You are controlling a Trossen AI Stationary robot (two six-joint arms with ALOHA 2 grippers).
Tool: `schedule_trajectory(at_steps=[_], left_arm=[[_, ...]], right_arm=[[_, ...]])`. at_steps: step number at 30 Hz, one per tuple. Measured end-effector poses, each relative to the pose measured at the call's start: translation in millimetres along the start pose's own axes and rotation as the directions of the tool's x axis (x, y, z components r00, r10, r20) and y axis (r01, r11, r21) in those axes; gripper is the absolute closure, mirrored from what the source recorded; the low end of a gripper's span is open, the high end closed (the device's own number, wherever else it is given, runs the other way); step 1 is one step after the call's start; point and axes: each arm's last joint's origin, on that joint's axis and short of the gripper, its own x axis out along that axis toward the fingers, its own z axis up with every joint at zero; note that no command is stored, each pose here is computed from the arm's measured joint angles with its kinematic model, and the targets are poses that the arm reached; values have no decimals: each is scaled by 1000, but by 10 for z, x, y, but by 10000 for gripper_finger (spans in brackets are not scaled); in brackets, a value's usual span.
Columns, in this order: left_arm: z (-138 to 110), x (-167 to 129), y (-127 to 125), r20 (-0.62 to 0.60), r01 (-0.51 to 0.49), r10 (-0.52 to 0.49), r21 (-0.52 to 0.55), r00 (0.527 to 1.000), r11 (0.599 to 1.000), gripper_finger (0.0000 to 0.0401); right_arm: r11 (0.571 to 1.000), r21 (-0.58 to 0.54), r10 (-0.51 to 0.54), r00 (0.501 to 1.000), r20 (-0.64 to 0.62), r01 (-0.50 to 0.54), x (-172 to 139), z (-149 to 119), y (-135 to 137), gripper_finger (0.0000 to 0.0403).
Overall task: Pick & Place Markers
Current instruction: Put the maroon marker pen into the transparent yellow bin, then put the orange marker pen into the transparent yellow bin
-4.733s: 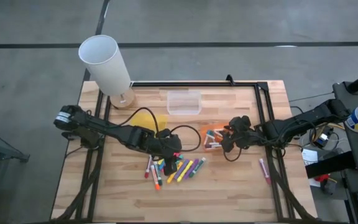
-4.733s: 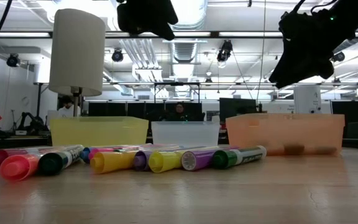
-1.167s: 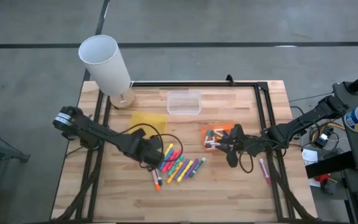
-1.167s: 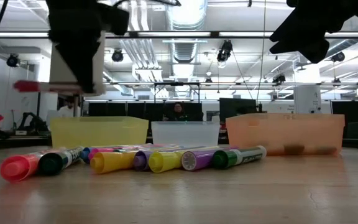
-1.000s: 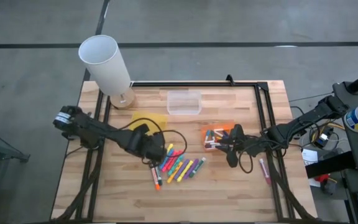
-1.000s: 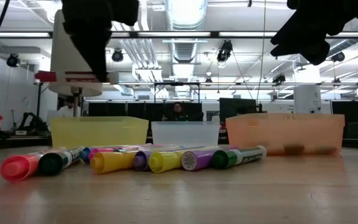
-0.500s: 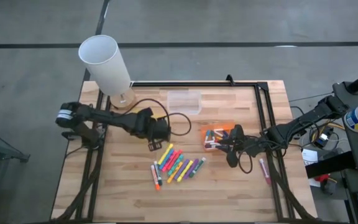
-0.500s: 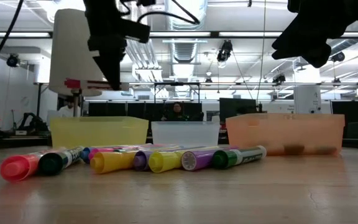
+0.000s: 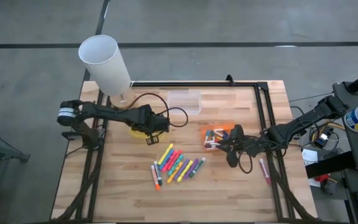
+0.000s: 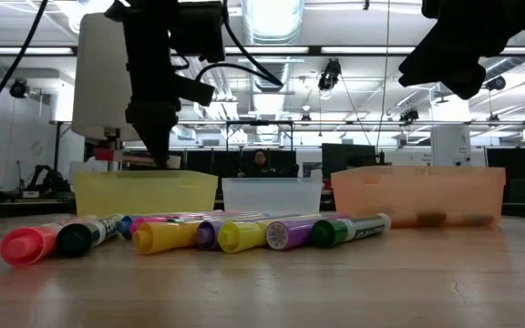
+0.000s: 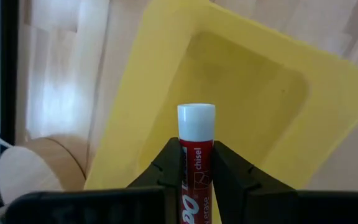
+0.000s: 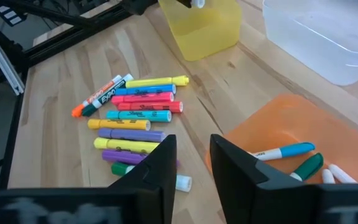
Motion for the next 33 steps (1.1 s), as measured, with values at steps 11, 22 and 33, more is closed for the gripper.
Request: schedule_trajectory(at_steps=[11,22,33], left_arm=[[45,60,43,44,-2,4,-53,999,999,307],[48,58,50,49,-24,27,-52,998,998,262],[-29,-204,-181,23,253,-253,-7,967,967,262]], right_arm=[[1000,1,0,1000,0,0,0,0,0,328],[1000,1,-1,1000,1,1,0,0,0,322],[1000,8,4,1000,-4,-4,0,-2,0,334]])
